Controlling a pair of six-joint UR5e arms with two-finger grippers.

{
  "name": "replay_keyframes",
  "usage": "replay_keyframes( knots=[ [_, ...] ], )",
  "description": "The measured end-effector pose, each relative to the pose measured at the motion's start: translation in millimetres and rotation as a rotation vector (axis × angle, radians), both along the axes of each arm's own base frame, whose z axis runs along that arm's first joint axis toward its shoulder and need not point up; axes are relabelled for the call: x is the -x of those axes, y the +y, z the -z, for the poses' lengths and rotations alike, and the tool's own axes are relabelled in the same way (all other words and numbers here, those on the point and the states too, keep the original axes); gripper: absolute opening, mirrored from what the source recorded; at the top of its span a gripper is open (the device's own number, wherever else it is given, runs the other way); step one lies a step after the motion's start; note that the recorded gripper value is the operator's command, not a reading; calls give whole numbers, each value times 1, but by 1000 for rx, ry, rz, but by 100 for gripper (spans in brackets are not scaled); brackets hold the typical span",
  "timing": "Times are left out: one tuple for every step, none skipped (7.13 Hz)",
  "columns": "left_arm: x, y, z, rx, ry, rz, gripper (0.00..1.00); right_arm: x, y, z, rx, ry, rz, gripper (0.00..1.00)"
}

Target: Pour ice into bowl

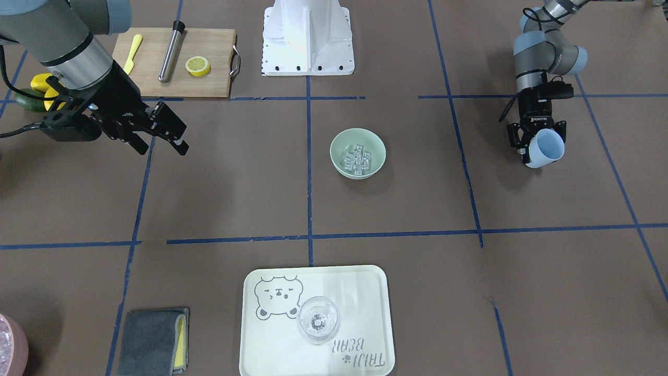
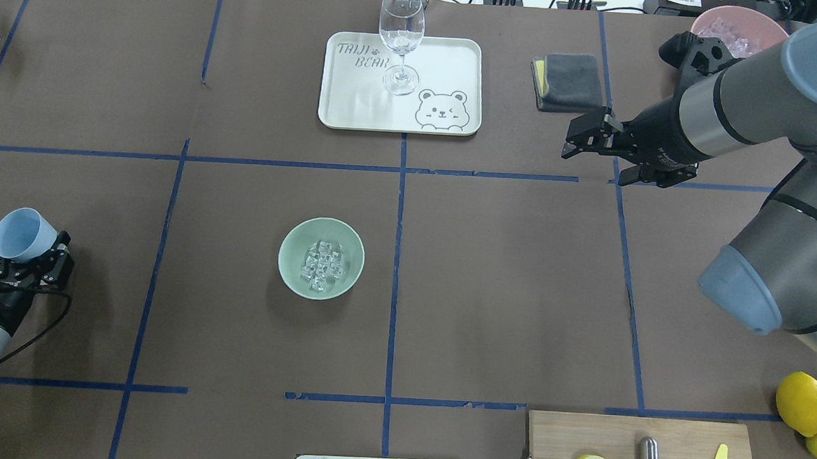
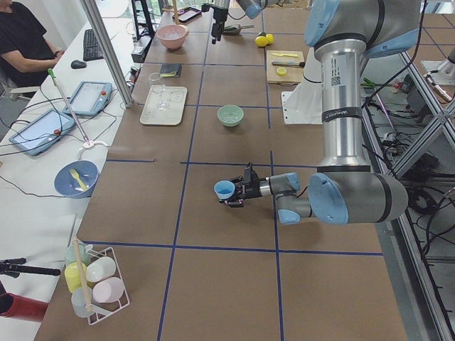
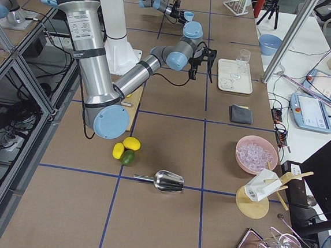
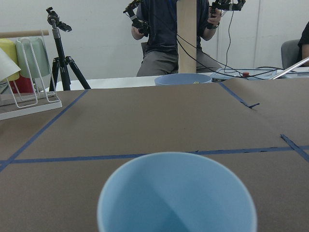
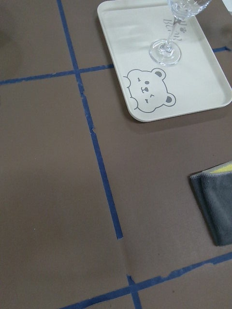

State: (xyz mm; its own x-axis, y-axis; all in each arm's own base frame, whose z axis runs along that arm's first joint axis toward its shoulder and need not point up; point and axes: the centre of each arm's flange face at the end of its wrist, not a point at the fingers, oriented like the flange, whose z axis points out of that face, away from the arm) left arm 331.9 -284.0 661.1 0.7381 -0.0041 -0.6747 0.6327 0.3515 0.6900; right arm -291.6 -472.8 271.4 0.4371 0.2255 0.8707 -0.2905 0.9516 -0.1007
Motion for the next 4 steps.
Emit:
replay_keyframes(
  knots=[
    [-1, 0, 0, 3, 1, -5, 60, 0, 0, 0, 0, 0, 1, 100],
    [-1, 0, -1, 9, 0, -14, 100, 1, 0, 0, -1, 0, 2, 100],
    [-1, 0, -2, 12, -9, -25, 100, 0, 0, 0, -2, -1, 2, 100],
    [0, -1, -2, 9, -14, -29, 100, 0, 1, 1, -2, -1, 2, 100]
  ],
)
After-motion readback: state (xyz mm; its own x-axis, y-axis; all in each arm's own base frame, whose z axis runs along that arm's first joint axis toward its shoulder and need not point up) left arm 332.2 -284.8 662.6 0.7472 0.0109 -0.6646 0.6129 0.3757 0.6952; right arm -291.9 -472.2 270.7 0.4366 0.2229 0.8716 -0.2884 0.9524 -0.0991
